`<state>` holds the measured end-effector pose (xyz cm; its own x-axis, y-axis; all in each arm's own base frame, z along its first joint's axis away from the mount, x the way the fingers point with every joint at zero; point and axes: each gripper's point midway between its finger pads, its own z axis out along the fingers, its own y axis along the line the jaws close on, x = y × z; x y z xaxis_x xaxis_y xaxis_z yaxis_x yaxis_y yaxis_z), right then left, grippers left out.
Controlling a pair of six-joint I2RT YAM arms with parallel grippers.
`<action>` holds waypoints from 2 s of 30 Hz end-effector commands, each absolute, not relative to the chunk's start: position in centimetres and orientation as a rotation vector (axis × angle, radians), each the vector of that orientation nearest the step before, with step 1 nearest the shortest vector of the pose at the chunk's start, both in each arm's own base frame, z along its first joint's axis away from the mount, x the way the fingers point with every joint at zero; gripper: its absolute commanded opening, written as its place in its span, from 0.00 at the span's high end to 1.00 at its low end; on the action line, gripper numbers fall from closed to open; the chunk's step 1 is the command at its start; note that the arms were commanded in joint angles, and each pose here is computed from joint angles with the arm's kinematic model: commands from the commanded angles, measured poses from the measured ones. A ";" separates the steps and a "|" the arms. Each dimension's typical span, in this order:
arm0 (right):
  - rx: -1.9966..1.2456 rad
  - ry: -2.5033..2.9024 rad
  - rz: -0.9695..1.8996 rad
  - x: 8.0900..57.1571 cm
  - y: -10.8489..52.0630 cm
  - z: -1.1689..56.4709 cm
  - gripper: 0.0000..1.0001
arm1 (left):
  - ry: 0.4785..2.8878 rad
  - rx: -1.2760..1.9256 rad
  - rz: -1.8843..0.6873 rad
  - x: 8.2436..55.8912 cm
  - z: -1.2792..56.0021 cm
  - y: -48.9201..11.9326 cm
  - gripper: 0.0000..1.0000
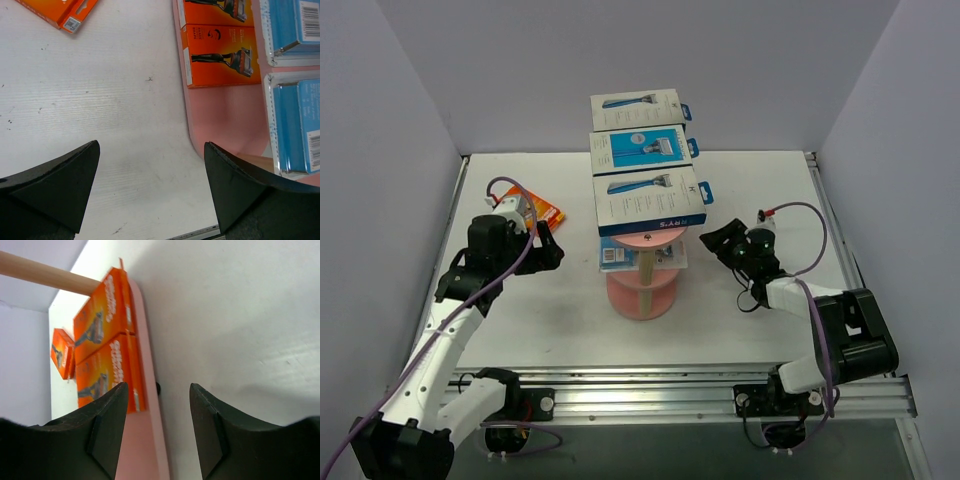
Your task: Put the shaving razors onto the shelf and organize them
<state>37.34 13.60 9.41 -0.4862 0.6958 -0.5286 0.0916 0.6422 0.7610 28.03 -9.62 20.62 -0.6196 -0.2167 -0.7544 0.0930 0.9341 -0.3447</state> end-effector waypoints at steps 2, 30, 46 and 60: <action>0.583 1.991 0.852 35.7 12.9 8.6 0.52 | 2.179 -0.127 -0.371 29.5 20.6 -8.4 0.06; 0.591 1.848 1.253 33.0 8.7 5.7 0.53 | 2.267 -0.899 -0.504 38.5 13.1 -2.3 0.01; 0.635 1.834 1.212 33.3 7.3 5.4 0.53 | 2.274 -1.099 -0.589 44.0 6.1 -2.8 0.18; 0.630 1.910 1.071 33.7 6.5 4.7 0.52 | 2.232 -1.135 -0.583 46.8 4.4 -2.4 0.24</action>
<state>32.93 6.69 4.18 -0.5373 0.7587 -0.3683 0.0681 0.4743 0.8777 44.72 -2.81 3.74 -0.5125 -0.8216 -0.2497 -0.6034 0.5515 -0.5760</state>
